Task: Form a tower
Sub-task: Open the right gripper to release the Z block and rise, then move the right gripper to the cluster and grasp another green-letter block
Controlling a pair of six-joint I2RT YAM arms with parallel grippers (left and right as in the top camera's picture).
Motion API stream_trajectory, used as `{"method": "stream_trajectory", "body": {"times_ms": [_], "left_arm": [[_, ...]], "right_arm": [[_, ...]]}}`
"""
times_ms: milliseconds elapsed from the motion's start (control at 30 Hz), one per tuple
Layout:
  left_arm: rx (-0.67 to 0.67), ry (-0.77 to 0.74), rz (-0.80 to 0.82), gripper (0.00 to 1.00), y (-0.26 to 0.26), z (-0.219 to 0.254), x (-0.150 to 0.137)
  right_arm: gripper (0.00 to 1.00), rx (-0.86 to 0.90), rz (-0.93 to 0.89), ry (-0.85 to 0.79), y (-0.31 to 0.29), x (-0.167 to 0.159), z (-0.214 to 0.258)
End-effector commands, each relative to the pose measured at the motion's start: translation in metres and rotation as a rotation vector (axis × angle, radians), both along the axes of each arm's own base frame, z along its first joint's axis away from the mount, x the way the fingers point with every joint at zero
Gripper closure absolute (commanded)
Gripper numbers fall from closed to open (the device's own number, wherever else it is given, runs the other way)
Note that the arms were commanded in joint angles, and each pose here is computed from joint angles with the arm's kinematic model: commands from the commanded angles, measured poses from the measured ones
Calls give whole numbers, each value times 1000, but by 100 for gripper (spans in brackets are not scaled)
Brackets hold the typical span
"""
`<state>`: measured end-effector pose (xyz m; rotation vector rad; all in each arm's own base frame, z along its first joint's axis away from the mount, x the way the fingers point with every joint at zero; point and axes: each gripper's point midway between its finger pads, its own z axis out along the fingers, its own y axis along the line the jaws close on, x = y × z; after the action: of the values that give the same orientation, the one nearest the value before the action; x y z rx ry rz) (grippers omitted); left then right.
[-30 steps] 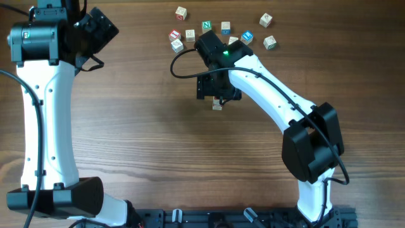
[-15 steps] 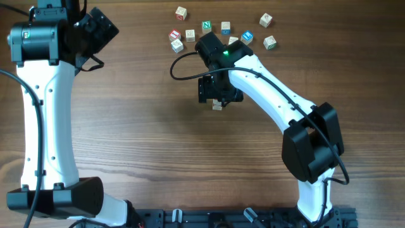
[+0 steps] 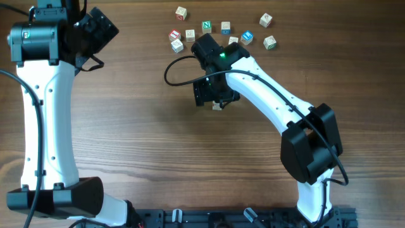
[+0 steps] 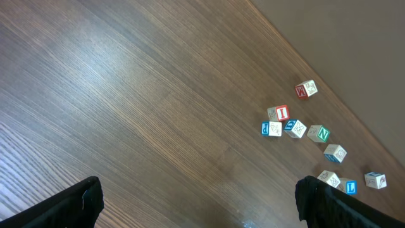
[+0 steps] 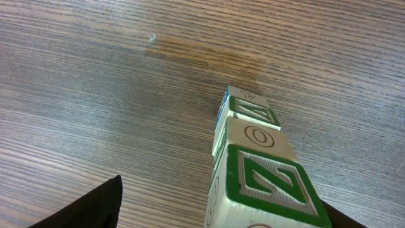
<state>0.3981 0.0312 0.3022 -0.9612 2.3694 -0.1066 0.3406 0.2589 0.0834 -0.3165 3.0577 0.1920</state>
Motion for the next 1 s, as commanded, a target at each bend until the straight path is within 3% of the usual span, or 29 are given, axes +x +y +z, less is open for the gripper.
{"method": "stream_trajectory", "body": {"times_ms": [0, 400, 500, 633, 733, 867, 967], "left_arm": [[12, -4, 3, 0, 4, 1, 0], [12, -3, 3, 0, 4, 1, 0], [12, -4, 3, 0, 4, 1, 0], [12, -4, 3, 0, 4, 1, 0], [12, -4, 3, 0, 4, 1, 0], [12, -4, 3, 0, 4, 1, 0], [12, -3, 3, 0, 4, 1, 0]], "right_arm": [[20, -5, 18, 3, 2, 0, -4], [12, -45, -91, -2, -7, 3, 4], [0, -24, -121, -48, -5, 15, 36], [1, 43, -184, -170, -26, 60, 85], [1, 94, -172, -301, -44, 111, 92], [0, 67, -107, -465, -81, 191, 60], [1, 36, -133, -490, -122, 235, 3]]}}
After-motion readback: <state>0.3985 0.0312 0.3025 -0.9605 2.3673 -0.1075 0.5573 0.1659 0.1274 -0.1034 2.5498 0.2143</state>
